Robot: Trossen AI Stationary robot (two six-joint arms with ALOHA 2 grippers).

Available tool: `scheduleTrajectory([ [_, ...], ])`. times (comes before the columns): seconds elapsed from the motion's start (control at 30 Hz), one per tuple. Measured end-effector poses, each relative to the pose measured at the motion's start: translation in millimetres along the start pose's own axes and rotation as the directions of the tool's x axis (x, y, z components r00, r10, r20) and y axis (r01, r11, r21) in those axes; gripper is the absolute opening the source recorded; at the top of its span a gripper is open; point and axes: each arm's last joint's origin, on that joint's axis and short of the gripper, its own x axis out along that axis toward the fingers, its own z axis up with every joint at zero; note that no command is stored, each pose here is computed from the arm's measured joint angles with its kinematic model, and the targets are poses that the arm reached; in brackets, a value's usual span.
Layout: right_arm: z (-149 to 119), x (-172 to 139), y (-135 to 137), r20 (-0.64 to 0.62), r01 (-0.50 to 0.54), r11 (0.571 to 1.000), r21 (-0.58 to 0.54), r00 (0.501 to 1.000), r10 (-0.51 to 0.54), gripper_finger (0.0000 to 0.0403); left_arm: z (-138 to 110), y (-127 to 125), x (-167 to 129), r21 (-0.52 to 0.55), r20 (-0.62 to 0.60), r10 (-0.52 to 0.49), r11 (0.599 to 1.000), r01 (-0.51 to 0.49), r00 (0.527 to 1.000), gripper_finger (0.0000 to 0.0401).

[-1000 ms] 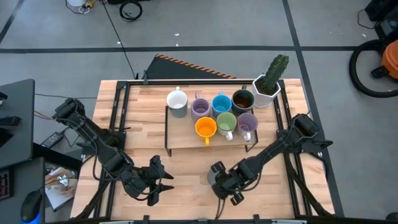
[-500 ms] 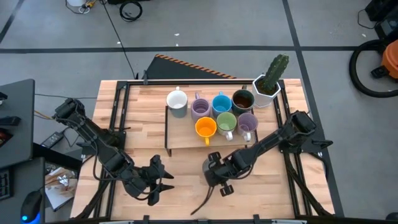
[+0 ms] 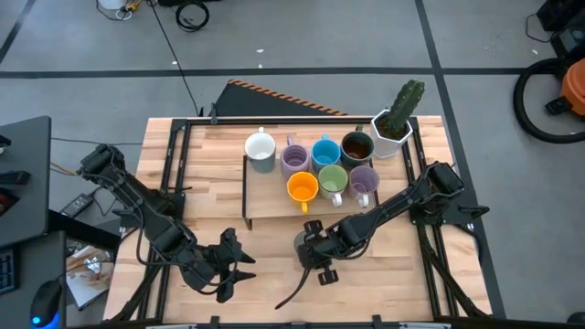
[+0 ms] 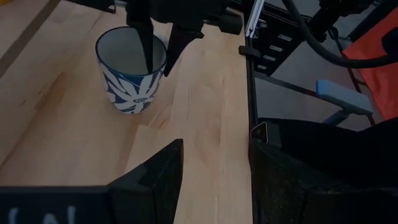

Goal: Place coffee mugs
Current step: Put the white mug on the shelf

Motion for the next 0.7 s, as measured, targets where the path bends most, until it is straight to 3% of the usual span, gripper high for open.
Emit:
scheduleTrajectory([
  [0.47, 4, -8, 6, 0.049, -0.014, 0.998, -0.063, 0.999, 0.017, 0.0217, 0, 0, 0, -0.001, 0.0, 0.0, 1.0, 0.0, 1.0, 0.0188],
  [0.7, 4, -38, 24, 0.135, 0.054, 0.991, -0.123, 0.99, -0.038, 0.0254, 0, 0, 0, -0.001, 0.0, 0.0, 1.0, 0.0, 1.0, 0.0188],
])
